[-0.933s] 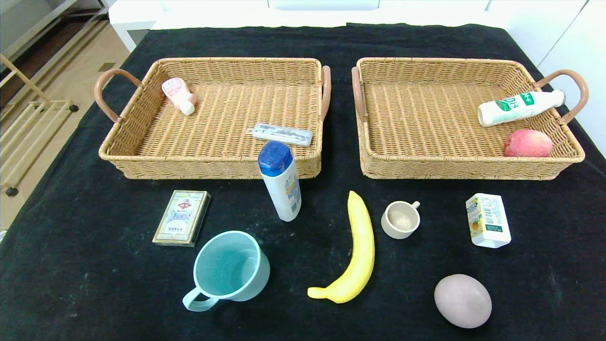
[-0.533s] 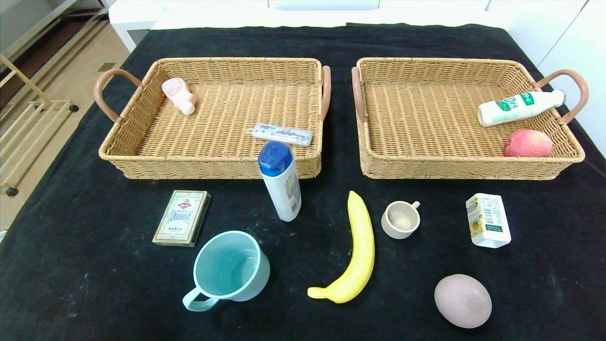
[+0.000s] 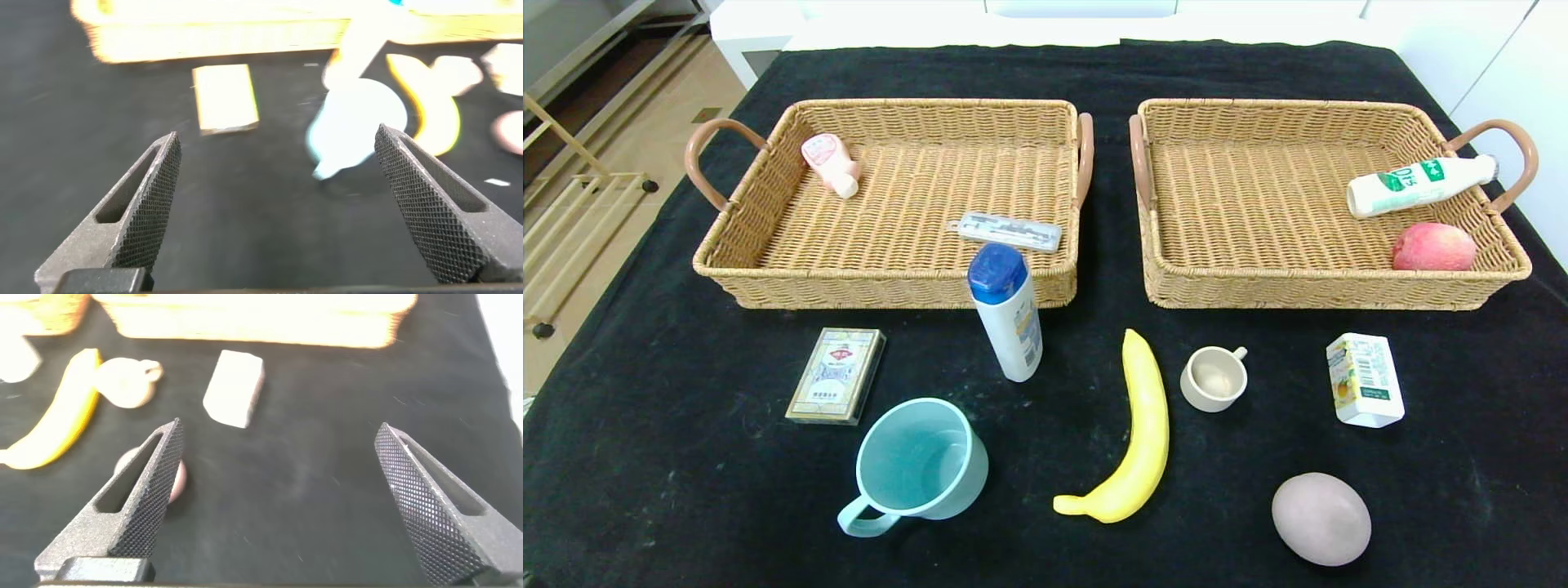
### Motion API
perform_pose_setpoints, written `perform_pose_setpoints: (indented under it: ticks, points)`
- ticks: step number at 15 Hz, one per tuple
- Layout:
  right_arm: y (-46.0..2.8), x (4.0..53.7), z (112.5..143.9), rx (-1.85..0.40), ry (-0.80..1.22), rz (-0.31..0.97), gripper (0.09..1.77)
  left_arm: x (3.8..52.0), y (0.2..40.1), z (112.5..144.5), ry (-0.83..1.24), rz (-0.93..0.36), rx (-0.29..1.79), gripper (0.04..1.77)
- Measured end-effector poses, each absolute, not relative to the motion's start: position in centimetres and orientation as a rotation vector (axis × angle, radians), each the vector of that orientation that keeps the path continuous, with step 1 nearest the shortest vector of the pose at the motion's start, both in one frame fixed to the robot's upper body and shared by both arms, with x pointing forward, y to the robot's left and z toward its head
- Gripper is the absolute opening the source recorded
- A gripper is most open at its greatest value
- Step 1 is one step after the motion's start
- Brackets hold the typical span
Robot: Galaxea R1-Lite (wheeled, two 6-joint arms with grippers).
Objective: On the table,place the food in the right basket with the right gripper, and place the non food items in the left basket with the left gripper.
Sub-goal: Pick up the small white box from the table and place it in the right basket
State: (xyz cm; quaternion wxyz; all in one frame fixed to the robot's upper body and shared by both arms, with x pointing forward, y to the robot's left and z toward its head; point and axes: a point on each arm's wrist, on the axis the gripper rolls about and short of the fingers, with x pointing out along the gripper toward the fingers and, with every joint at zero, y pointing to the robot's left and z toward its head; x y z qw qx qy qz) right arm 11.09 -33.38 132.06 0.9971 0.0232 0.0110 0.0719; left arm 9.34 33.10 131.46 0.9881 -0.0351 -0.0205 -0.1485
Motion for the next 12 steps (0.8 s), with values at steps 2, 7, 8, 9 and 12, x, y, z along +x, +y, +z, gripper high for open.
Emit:
perform_pose_setpoints:
  ticks: [2, 7, 8, 9, 12]
  points:
    - [-32.7, 13.1, 132.9, 0.031, 0.07, 0.23, 1.71, 10.8, 32.6, 133.1, -0.001, -0.416, -0.068, 1.72]
    - [-30.3, 17.2, 133.5, 0.012, 0.132, 0.39, 1.71, 14.1, 30.3, 133.9, 0.126, -0.617, -0.013, 1.72]
    - [-29.8, 17.7, 133.3, 0.006, 0.156, 0.412, 1.71, 14.5, 29.9, 133.8, 0.148, -0.648, -0.003, 1.72]
    - [-29.4, 18.2, 133.2, 0.001, 0.174, 0.425, 1.71, 14.9, 29.4, 133.8, 0.168, -0.675, 0.004, 1.72]
    - [-28.4, 19.4, 133.1, -0.018, 0.217, 0.461, 1.71, 16.0, 28.3, 133.6, 0.209, -0.717, 0.029, 1.72]
